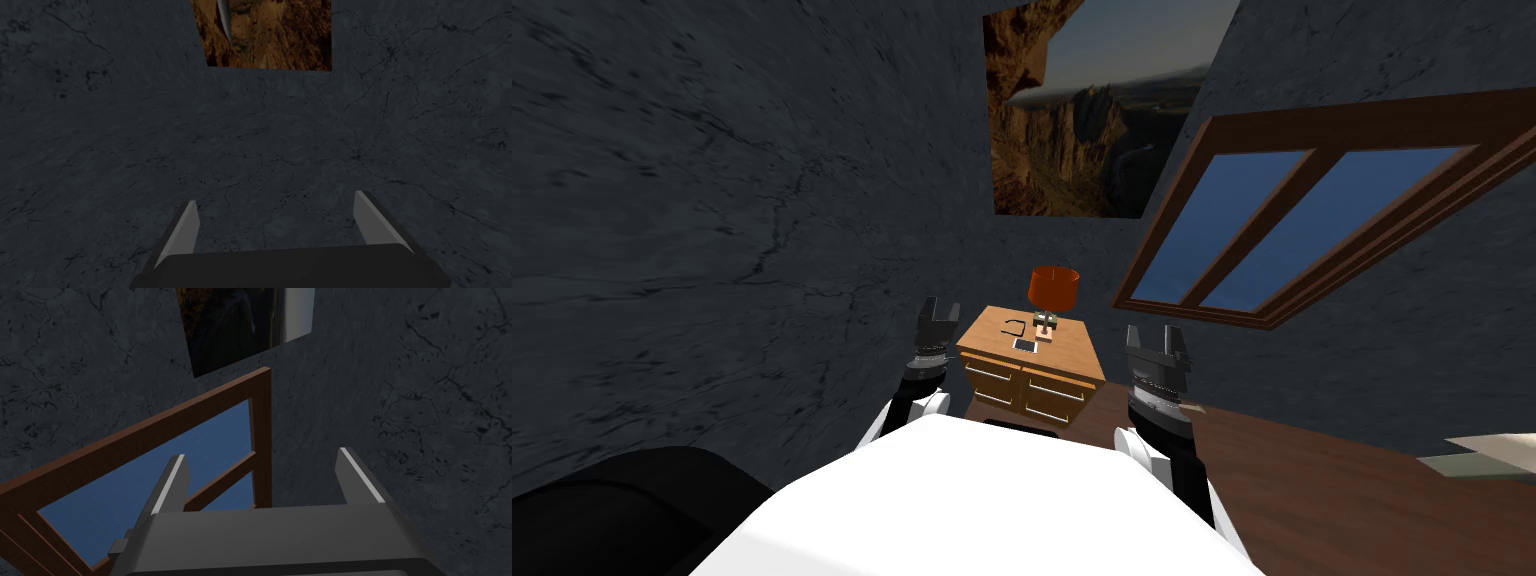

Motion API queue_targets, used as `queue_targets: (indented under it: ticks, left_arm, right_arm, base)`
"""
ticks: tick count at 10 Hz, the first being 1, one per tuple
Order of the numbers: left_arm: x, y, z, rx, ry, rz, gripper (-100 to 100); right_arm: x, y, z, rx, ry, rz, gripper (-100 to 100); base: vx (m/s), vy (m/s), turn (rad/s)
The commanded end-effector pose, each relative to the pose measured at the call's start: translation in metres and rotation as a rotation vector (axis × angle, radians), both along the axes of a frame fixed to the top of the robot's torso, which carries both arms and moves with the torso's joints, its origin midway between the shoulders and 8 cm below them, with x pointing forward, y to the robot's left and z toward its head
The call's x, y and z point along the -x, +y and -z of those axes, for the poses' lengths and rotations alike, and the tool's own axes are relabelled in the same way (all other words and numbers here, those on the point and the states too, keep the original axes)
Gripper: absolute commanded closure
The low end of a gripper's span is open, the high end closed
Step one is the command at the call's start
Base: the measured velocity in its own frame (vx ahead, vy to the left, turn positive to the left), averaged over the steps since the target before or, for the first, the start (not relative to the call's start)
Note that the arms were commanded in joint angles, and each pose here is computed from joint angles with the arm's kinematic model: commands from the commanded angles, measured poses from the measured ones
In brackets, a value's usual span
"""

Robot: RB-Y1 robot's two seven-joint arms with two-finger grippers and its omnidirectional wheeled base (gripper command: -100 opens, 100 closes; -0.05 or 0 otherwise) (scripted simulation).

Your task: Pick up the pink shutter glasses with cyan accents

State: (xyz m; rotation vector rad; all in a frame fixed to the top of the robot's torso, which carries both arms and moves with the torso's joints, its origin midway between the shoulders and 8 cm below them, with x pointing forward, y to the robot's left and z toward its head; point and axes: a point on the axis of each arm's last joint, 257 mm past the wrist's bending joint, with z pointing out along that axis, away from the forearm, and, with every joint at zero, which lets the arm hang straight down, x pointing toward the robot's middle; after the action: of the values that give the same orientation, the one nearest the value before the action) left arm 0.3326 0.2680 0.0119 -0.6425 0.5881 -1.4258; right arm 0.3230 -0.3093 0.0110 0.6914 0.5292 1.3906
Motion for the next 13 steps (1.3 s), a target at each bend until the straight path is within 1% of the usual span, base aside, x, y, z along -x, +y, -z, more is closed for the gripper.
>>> queue_targets:
  ticks: [1,3,5,6,8,9,10,11,13]
  left_arm:
    - [-0.012,-0.005,0.010,-0.034,0.038,0.020,-100]
    - [-0.030,-0.009,0.024,-0.065,0.088,0.035,-100]
    - [-0.052,-0.012,0.041,-0.094,0.150,0.046,-100]
    - [-0.053,-0.012,0.042,-0.094,0.152,0.046,-100]
    - [-0.079,-0.014,0.061,-0.123,0.219,0.053,-100]
    - [-0.079,-0.014,0.062,-0.122,0.225,0.052,-100]
    - [-0.094,-0.015,0.073,-0.135,0.265,0.053,-100]
    - [-0.094,-0.015,0.073,-0.135,0.265,0.053,-100]
    - [-0.123,-0.016,0.091,-0.159,0.333,0.053,-100]
  right_arm:
    - [0.000,0.000,0.000,0.000,0.000,0.000,0]
    - [0.000,0.000,0.000,0.000,0.000,0.000,0]
    - [0.000,0.000,0.000,0.000,0.000,0.000,0]
    - [0.000,0.000,0.000,0.000,0.000,0.000,0]
    - [0.000,0.000,0.000,0.000,0.000,0.000,0]
    - [0.000,0.000,0.000,0.000,0.000,0.000,0]
    - [0.000,0.000,0.000,0.000,0.000,0.000,0]
    - [0.000,0.000,0.000,0.000,0.000,0.000,0]
    - [0.000,0.000,0.000,0.000,0.000,0.000,0]
  base:
    - [-0.004,0.016,0.066]
    - [-0.010,0.036,0.069]
    - [-0.011,0.043,0.064]
    - [-0.008,0.029,0.027]
    - [0.001,0.037,0.068]
    - [-0.001,0.032,0.031]
    - [-0.003,0.036,0.057]
    - [-0.005,0.026,0.032]
    - [-0.009,0.037,0.080]
